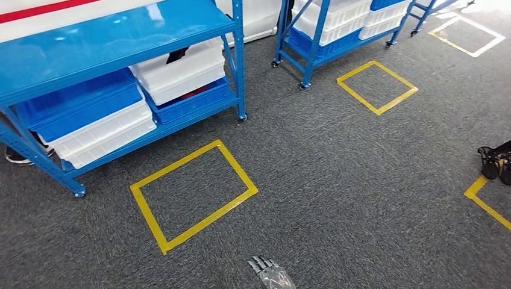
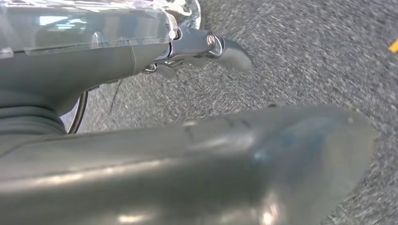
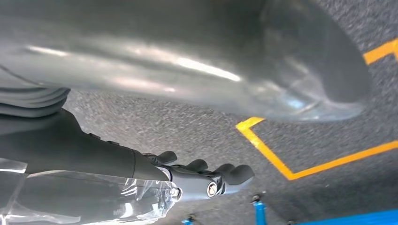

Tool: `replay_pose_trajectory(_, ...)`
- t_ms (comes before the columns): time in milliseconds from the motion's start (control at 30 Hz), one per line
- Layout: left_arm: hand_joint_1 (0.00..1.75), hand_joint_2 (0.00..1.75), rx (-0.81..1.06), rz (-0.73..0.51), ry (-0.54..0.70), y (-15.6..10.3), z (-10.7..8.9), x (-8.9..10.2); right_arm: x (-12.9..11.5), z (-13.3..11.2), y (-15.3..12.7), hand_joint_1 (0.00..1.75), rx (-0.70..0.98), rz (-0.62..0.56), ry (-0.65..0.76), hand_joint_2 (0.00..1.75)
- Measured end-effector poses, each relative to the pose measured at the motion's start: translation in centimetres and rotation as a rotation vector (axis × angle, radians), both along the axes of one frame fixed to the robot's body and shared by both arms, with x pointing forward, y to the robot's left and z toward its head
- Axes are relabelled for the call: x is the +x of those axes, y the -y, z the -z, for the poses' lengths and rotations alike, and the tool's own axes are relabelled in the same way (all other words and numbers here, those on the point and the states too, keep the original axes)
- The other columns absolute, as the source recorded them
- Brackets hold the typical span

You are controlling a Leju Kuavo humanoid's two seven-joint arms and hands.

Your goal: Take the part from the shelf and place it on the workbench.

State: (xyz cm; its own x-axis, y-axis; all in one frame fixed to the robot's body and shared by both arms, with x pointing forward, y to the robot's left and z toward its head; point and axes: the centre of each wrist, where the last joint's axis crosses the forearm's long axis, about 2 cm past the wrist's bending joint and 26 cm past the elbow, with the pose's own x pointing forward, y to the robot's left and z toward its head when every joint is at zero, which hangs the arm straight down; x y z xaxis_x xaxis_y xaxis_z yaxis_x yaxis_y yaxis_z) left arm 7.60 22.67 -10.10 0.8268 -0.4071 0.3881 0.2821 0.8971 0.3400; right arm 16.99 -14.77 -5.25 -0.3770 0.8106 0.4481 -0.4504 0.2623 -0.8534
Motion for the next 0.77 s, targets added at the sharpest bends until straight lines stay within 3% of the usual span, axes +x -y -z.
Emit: replay_pose_trajectory(767,0.00,0.00,0.006,0.016,0.009,-0.28,0.01,0.17,-0.12,0.10,0.18,0.00,0.001,0.002,-0.001,0.00)
